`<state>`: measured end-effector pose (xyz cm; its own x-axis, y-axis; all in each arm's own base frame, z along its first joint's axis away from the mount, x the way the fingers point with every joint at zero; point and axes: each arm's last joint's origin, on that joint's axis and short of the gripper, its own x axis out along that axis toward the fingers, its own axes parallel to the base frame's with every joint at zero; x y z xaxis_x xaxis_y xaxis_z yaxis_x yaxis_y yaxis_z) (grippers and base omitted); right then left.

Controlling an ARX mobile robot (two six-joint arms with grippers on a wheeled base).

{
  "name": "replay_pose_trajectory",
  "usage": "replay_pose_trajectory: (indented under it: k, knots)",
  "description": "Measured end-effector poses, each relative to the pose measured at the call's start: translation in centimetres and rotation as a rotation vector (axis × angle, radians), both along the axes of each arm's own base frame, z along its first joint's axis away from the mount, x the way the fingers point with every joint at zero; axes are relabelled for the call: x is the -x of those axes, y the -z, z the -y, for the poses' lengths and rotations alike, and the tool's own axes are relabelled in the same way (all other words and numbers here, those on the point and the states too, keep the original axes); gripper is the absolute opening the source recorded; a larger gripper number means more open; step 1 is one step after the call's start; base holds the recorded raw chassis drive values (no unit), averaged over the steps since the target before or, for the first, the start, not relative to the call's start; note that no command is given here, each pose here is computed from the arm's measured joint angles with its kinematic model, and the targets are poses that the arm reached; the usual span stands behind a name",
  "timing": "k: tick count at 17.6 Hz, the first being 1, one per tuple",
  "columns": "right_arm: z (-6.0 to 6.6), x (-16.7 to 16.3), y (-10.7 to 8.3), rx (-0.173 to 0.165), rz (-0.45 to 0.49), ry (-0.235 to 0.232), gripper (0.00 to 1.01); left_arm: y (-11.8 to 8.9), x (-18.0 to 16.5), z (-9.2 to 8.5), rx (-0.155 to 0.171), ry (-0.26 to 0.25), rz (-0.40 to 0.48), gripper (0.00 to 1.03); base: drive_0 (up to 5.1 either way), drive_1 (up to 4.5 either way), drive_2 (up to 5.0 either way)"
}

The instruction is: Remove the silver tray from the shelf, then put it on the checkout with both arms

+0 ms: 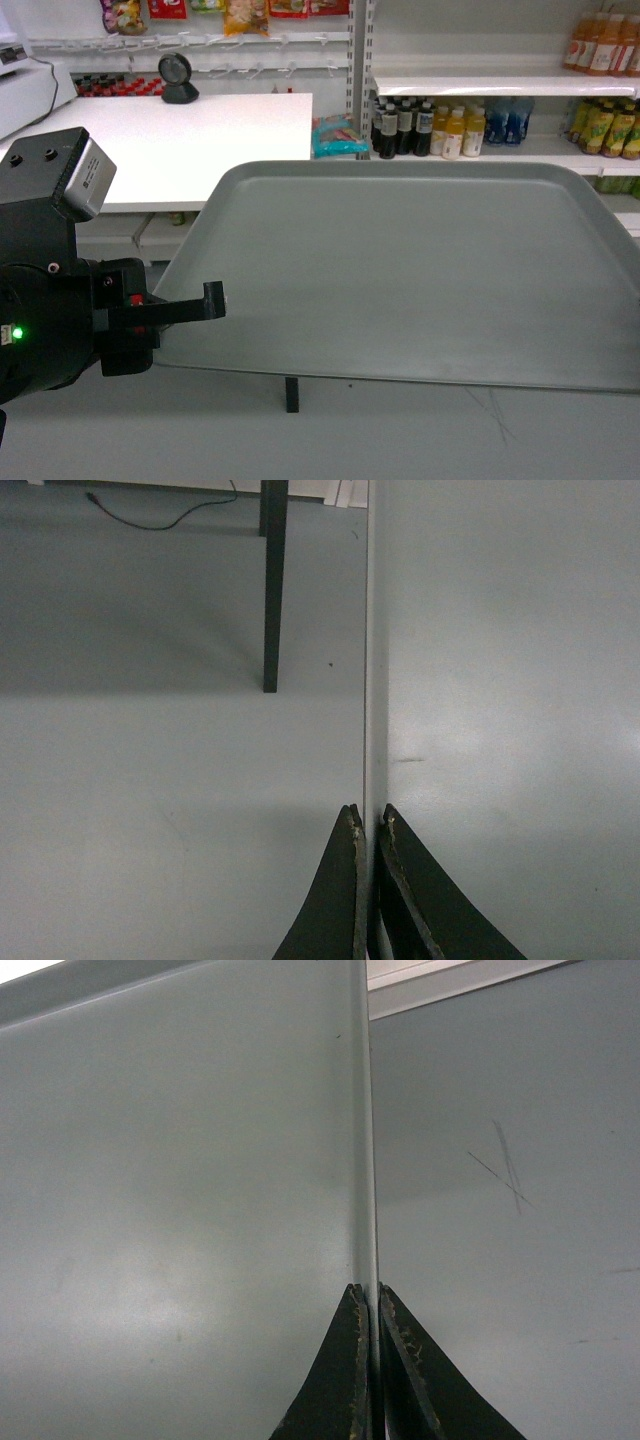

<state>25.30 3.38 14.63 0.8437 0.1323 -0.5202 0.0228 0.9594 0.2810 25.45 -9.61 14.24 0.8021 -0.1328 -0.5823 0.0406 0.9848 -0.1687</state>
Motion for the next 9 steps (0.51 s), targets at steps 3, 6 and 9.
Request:
replay_pose_trajectory:
  k: [3, 6, 9]
  knots:
    - [-0.01, 0.0, 0.0, 0.0, 0.0, -0.001, 0.02, -0.01, -0.01, -0.02, 0.0, 0.0, 0.001, 0.02, -4.9, 2.47, 2.5]
    - [-0.01, -0.01, -0.01, -0.001, 0.001, -0.001, 0.02, 0.0, -0.01, -0.03, 0.0, 0.0, 0.0, 0.02, -4.9, 2.47, 2.5]
    - [-0.01, -0.01, -0.02, -0.001, 0.002, -0.001, 0.02, 0.0, -0.01, -0.03, 0.0, -0.001, 0.0, 0.02, -4.9, 2.47, 2.5]
